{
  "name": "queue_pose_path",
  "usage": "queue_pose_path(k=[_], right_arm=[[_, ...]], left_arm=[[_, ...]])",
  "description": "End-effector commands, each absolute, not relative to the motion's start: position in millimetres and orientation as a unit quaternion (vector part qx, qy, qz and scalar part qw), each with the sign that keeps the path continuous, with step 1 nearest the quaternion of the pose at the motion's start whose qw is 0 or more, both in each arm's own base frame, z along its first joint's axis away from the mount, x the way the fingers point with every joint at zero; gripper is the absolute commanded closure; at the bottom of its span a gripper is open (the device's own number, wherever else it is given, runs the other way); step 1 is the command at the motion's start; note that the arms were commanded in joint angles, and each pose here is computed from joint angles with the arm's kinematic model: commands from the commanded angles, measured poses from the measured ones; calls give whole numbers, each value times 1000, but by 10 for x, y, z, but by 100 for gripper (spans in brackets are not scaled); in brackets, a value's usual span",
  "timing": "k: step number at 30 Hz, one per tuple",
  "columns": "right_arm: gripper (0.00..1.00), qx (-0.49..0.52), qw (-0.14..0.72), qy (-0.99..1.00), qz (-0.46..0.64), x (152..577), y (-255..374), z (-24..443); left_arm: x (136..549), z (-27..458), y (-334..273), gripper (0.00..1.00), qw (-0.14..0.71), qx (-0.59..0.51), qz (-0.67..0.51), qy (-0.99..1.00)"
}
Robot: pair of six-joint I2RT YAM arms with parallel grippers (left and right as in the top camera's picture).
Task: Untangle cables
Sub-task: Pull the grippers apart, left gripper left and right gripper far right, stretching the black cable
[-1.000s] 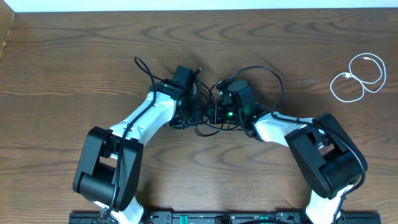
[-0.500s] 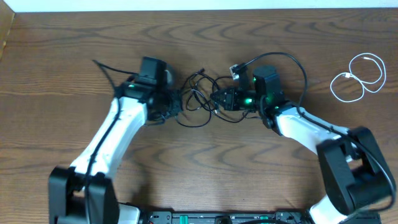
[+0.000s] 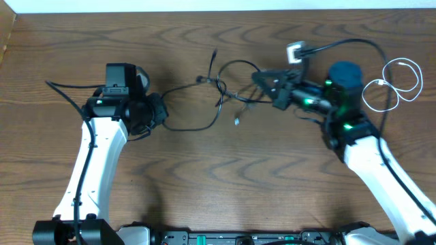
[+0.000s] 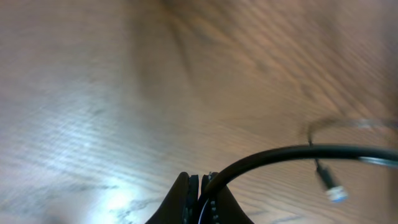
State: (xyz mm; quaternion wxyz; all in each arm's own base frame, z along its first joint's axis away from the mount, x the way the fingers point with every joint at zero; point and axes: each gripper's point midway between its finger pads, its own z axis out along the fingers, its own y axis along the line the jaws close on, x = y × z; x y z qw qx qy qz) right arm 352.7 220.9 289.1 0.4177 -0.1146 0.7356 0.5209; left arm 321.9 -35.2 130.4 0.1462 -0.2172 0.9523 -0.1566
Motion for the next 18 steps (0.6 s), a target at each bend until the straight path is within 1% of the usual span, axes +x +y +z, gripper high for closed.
queue_pose_path(k=[1,5,12,18], right_arm=[[99,-121,462,716,509,3487,2006,3160],[99,-110,488,709,497,3500,1800,3302],[99,-68,484,729,479,3608,1468,3192],[99,-62,496,722,479,3624,1153,3254]], left_arm=[[3136,1236,-73,93,141,-268,-99,948],[3022,1189,148,92,129,-310,-54,940],[2931,1171,383,92,117,-348,-44,929],[2810,1156,681,93,106,-399,-36,910]])
